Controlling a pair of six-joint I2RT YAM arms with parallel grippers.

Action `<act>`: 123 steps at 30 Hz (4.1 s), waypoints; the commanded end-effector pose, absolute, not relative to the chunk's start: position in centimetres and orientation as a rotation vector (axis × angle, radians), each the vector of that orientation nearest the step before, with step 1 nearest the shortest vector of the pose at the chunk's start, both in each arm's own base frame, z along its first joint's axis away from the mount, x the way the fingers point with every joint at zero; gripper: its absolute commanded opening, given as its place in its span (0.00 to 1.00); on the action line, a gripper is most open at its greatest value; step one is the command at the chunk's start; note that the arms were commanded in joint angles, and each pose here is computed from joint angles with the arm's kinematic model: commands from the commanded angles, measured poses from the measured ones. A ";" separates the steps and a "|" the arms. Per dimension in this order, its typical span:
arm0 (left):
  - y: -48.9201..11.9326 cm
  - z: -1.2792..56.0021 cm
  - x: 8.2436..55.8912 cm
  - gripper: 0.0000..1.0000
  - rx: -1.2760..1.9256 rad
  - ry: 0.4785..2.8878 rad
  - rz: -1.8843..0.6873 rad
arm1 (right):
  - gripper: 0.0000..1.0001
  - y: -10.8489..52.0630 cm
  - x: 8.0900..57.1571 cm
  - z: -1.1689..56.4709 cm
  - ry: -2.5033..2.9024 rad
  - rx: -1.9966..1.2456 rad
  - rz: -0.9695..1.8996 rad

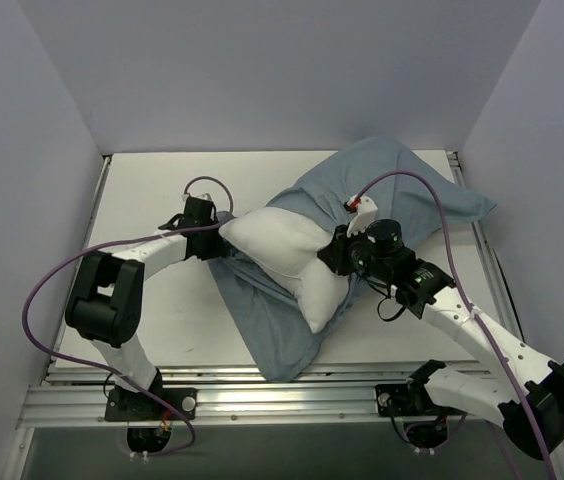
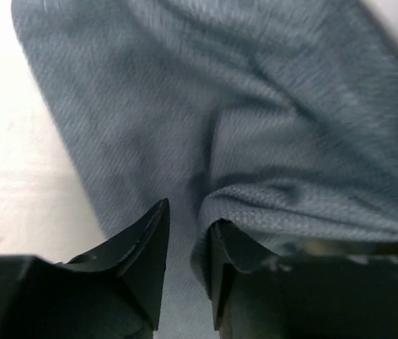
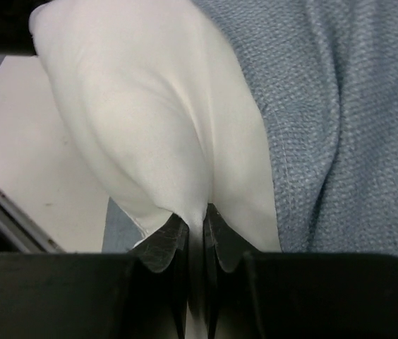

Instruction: Remove the pillowcase from the pillow

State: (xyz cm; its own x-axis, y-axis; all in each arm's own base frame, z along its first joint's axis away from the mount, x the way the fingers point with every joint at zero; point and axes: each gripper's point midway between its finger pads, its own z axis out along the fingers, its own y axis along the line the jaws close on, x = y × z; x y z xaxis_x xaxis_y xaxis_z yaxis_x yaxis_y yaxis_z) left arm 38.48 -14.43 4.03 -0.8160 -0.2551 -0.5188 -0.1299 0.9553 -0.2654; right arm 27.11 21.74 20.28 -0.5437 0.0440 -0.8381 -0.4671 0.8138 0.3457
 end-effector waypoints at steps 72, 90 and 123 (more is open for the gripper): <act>-21.7 34.5 27.4 0.02 0.131 2.132 -0.572 | 0.00 2.7 36.6 14.0 2.138 0.558 0.015; -21.3 23.1 20.1 0.52 0.086 2.365 -0.825 | 0.20 8.6 36.4 17.9 2.115 0.293 0.320; -20.3 14.8 28.1 0.44 -0.066 2.515 -0.770 | 0.84 35.3 36.9 22.0 2.074 -0.936 0.447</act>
State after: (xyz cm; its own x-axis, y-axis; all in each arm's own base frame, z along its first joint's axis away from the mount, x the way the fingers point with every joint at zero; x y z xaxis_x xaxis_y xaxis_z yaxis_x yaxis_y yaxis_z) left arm 28.27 -19.76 14.60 -0.8741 -0.1824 -0.4503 0.0778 0.8624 -0.5003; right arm 37.30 34.44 25.04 -0.4195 -0.3234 -0.8482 -0.6835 0.7275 0.0606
